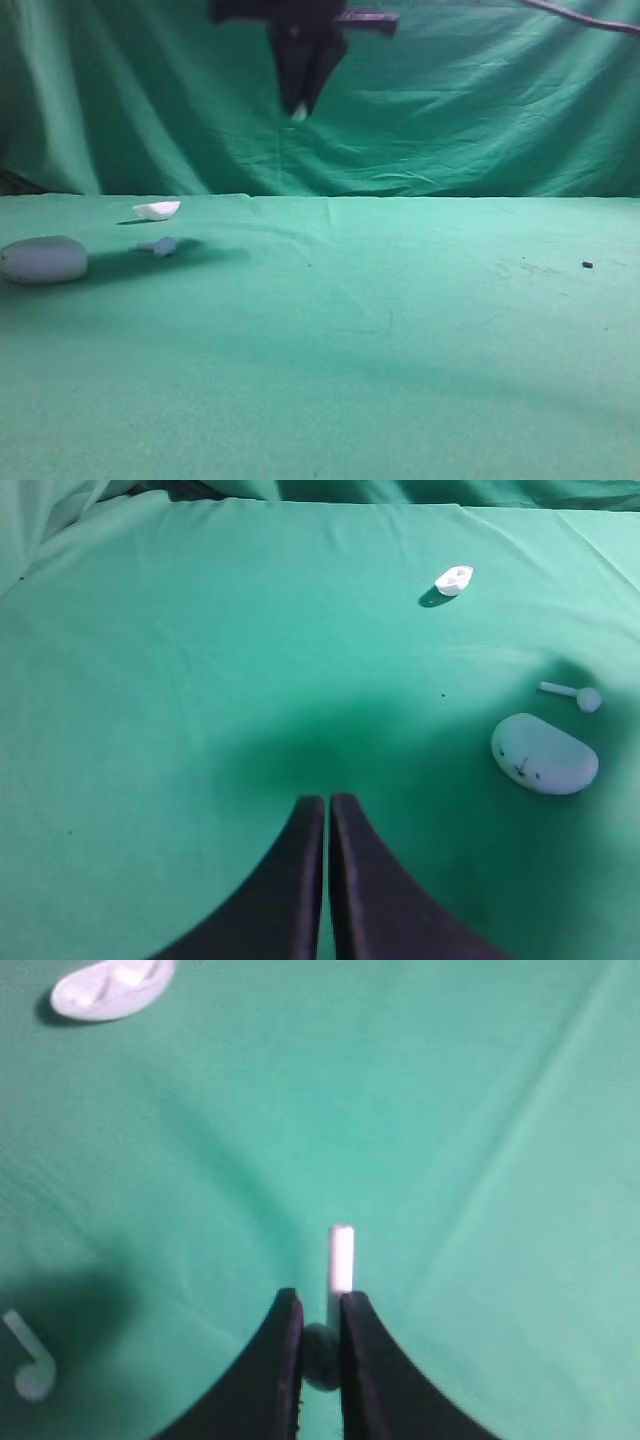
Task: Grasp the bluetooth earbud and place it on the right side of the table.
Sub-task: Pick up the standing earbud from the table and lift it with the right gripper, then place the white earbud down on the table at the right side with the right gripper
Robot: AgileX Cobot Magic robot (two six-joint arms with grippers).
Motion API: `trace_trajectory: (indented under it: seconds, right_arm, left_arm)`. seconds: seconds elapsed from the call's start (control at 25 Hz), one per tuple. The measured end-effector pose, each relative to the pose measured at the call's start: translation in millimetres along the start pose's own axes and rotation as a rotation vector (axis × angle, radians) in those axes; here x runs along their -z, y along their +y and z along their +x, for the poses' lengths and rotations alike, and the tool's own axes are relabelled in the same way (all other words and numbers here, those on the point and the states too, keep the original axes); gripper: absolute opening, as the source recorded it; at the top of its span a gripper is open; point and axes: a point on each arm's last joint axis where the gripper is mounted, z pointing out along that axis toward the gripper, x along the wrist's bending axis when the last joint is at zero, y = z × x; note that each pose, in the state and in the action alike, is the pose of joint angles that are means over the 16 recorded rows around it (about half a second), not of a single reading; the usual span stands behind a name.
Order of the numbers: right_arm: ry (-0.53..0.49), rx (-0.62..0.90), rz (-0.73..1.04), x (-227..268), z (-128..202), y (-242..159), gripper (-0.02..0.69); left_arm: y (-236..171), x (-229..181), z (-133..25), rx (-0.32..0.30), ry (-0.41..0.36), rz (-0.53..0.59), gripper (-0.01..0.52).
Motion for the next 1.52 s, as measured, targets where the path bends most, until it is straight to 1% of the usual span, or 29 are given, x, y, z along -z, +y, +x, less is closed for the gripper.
trace_trajectory:
  seconds: [0.2,0.36,0.52,0.68,0.88,1.04,1.24,1.52]
  right_arm:
    - [-0.049,-0.054,0.009,42.6,-35.5,-13.7,0.083]
    - [-0.093,-0.114,0.033,64.7,-65.7,-39.2,0.083]
    - [-0.132,-0.184,0.068,71.5,-92.8,-79.2,0.083]
    - [-0.151,-0.253,0.109,61.6,-109.8,-128.5,0.083]
    - [-0.154,-0.313,0.13,37.1,-116.1,-184.5,0.083]
    - [-0.146,-0.33,0.135,17.3,-114.2,-214.8,0.083]
    - [-0.141,-0.31,0.125,-1.5,-110.7,-231.9,0.083]
    - [-0.153,-0.296,0.116,-15.6,-111.4,-234.8,0.083]
  left_arm:
    - [0.0,0.0,0.0,0.0,0.0,0.0,0.0]
    - [0.0,0.0,0.0,0.0,0.0,0.0,0.0]
    - [0.0,0.0,0.0,0.0,0.0,0.0,0.0]
    - [0.0,0.0,0.0,0.0,0.0,0.0,0.0]
    - [0.0,0.0,0.0,0.0,0.0,0.0,0.0]
    - [0.0,0.0,0.0,0.0,0.0,0.0,0.0]
    - [0.0,0.0,0.0,0.0,0.0,0.0,0.0]
    - [0.0,0.0,0.0,0.0,0.0,0.0,0.0]
